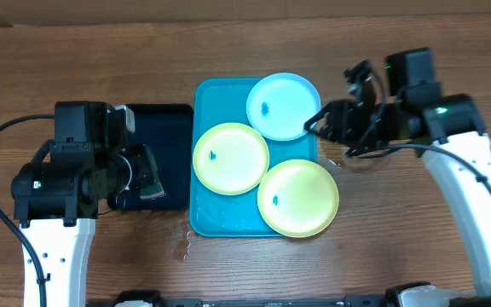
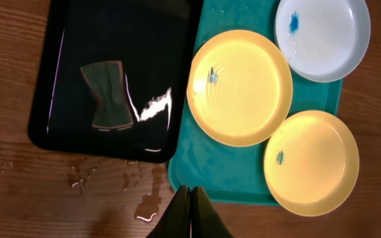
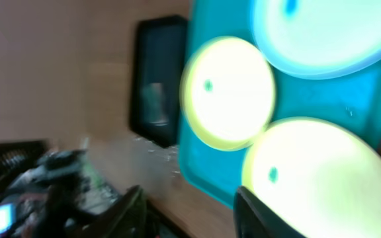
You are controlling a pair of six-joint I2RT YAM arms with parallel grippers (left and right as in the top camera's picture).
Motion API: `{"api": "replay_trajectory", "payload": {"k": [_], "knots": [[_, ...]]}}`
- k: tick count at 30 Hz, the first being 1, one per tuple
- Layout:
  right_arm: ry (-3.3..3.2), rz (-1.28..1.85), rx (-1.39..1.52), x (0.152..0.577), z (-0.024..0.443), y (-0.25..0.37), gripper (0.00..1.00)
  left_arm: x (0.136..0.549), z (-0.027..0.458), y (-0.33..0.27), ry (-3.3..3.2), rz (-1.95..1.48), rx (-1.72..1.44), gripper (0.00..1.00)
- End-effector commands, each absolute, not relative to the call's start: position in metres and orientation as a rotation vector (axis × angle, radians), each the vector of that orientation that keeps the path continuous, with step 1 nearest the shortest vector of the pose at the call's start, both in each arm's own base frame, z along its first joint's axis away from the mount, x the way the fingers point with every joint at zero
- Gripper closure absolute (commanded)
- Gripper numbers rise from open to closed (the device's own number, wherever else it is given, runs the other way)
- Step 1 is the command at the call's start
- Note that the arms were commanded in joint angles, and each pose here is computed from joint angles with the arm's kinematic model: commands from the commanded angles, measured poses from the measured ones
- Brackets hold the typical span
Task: Clean dirty plates on tray and stack at the side
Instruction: 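Reach the right gripper to the yellow plate's rim near the blue plate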
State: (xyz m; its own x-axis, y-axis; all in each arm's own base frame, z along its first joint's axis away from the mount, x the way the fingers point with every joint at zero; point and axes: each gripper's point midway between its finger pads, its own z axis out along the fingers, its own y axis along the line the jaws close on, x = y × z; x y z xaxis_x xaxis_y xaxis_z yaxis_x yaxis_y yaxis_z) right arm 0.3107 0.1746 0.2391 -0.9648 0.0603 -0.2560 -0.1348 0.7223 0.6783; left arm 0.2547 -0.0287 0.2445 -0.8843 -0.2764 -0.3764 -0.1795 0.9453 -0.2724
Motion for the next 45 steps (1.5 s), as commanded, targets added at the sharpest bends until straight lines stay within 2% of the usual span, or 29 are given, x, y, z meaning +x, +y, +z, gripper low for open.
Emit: {"api": "replay_trajectory", "payload": {"k": [1, 4, 5, 6, 12, 18, 20, 23, 33, 42, 45], "knots": [[2.751, 0.698, 0.001, 0.313, 0.211, 0.17, 0.47, 0.256, 0.246, -0.028, 2.68, -0.301, -0.291, 0.96], [2.792, 0.542, 0.027, 0.31, 0.192, 0.182, 0.47, 0.254, 0.242, -0.028, 2.705, -0.301, -0.305, 0.92], [2.804, 0.476, 0.046, 0.31, 0.184, 0.186, 0.47, 0.253, 0.24, -0.028, 2.718, -0.3, -0.309, 0.87], [2.817, 0.395, 0.058, 0.31, 0.173, 0.191, 0.47, 0.249, 0.236, -0.028, 2.747, -0.297, -0.316, 0.7], [2.874, 0.288, -0.014, 0.312, 0.13, 0.22, 0.46, 0.244, 0.222, -0.019, 2.816, -0.217, -0.344, 0.5], [2.922, 0.248, -0.017, 0.327, 0.086, 0.231, 0.48, 0.248, 0.212, -0.016, 2.853, -0.187, -0.355, 0.49], [2.923, 0.248, -0.017, 0.332, 0.075, 0.235, 0.54, 0.249, 0.21, -0.016, 2.865, -0.186, -0.358, 0.49], [2.917, 0.253, -0.017, 0.339, 0.065, 0.24, 0.64, 0.251, 0.206, -0.016, 2.879, -0.184, -0.36, 0.55], [2.961, 0.214, -0.016, 0.344, 0.025, 0.243, 0.72, 0.253, 0.196, -0.017, 2.926, -0.18, -0.369, 0.52], [2.925, 0.246, -0.017, 0.354, 0.024, 0.25, 0.96, 0.254, 0.194, -0.017, 2.931, -0.179, -0.372, 0.5], [2.921, 0.249, -0.017, 0.355, 0.024, 0.25, 0.96, 0.255, 0.194, -0.015, 2.926, -0.167, -0.38, 0.5]]}}
